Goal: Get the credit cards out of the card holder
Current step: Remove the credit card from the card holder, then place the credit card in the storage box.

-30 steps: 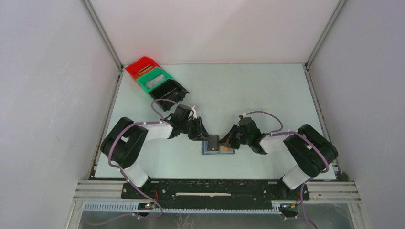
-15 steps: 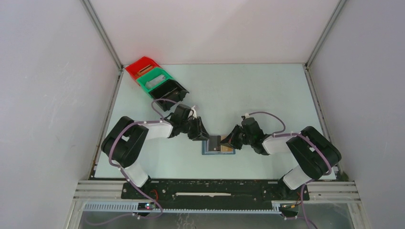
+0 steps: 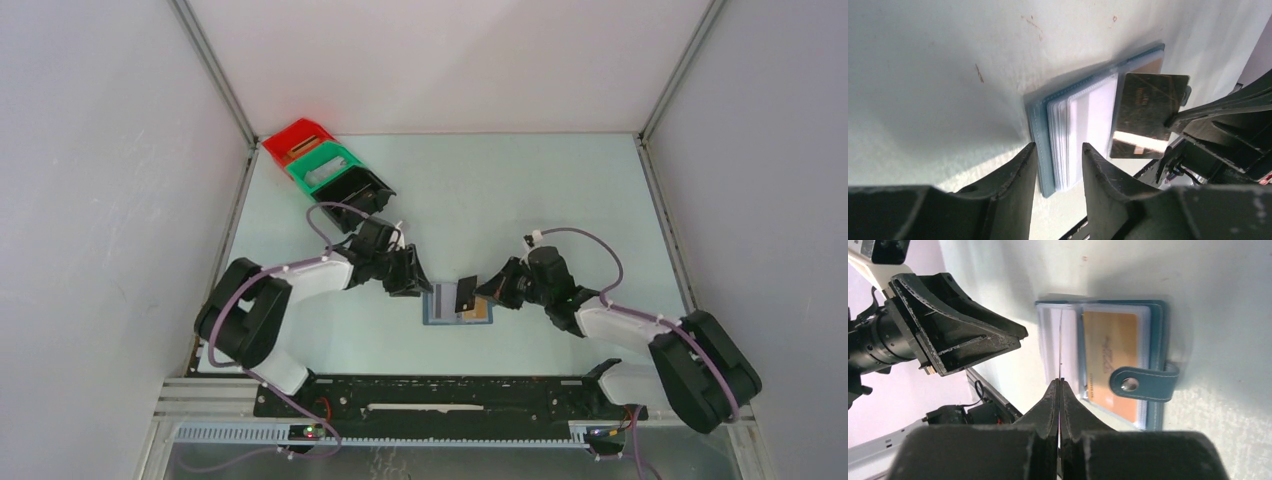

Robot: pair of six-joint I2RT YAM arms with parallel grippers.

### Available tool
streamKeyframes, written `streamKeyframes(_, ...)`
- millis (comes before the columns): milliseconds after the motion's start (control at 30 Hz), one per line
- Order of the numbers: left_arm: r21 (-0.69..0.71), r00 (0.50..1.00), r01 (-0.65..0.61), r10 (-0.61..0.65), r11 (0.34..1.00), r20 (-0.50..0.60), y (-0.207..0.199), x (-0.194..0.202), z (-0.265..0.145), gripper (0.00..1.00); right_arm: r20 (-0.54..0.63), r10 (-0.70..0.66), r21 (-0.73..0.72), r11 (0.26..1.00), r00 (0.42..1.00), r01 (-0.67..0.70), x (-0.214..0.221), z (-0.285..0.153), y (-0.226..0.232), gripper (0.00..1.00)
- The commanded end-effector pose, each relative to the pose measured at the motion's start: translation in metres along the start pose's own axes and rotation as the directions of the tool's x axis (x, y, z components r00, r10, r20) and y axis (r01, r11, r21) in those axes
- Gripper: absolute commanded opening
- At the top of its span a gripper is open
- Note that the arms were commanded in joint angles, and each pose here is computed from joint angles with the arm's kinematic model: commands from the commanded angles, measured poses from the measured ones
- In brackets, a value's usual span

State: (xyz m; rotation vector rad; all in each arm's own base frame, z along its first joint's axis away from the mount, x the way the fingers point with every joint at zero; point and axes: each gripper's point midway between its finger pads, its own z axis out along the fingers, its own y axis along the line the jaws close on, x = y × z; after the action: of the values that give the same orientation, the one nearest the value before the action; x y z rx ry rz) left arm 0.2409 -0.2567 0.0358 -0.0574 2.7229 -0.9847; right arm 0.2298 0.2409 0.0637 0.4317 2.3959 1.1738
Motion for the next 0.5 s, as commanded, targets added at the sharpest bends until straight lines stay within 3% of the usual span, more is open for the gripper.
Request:
streamKeyframes(0,0.125,0.996,-0.081,0.075,0.989,0.049,-0.037,-0.010,-0.029,0.49,0.043,-0.084,-0.050,0.995,0.996,0.086,-0.008,-0.014,0.015,0.00)
streamKeyframes(233,0.333,0.994,-0.108,0.104,0.937,0.029,-0.078,-0.003,-0.055,0.60,0.080,-0.115,-0.213,0.968,0.990,0.130,-0.014,-0.032,0.058,0.00)
streamKeyframes(467,0.483,0.997,-0.080,0.067,0.872,0.044,-0.096,-0.001,-0.079,0.63,0.069,-0.123,-0.365,0.920,0.990,0.140,-0.012,-0.048,0.093,0.00)
